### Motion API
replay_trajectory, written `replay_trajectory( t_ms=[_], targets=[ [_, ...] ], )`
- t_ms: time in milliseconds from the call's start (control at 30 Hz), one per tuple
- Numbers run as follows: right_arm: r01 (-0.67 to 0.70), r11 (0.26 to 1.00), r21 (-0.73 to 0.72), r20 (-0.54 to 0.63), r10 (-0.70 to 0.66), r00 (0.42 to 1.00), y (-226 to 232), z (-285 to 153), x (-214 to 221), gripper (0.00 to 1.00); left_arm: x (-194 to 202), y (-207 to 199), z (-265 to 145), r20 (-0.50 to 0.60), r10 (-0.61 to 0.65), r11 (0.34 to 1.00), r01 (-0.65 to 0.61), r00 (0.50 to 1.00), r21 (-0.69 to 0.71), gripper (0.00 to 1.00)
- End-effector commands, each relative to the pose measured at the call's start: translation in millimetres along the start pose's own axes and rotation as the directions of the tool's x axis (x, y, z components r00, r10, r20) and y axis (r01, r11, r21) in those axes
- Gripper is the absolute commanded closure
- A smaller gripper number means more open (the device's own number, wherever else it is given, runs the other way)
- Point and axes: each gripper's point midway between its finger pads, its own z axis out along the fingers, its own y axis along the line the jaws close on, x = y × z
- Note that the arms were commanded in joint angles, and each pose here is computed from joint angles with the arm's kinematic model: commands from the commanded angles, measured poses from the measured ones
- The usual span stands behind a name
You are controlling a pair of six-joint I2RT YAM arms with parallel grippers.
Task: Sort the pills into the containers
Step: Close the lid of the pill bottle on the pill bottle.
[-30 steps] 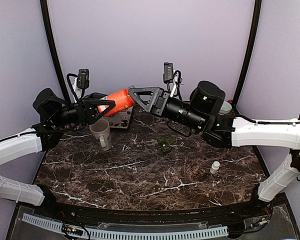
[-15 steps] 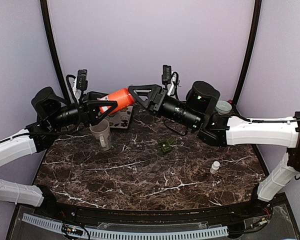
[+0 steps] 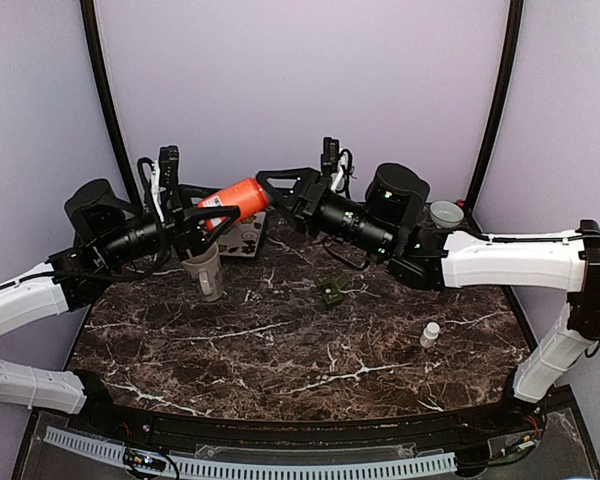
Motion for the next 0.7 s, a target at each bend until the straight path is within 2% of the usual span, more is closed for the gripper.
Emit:
replay_trajectory(
  t_ms=[0, 333, 667],
  targets=[
    [-0.085, 0.993, 0.082, -0.323, 0.107, 0.940, -28.6, 4.4, 95.5, 1.00, 11.7, -37.4, 9.6, -0.007, 0.128, 0.984, -0.126, 0.992, 0.125, 1.00],
    [-0.109, 0.986, 0.127, -0.330, 0.146, 0.933, -33.6, 4.9, 93.5, 1.00, 25.6, -35.3, 13.9, -0.033, 0.301, 0.954, -0.301, 0.953, 0.000, 1.00],
    [-0.132, 0.980, 0.148, -0.341, 0.175, 0.924, -33.7, 7.7, 91.5, 1.00, 33.3, -37.4, 15.5, -0.039, 0.516, 0.843, -0.516, 0.855, -0.152, 1.00]
  ],
)
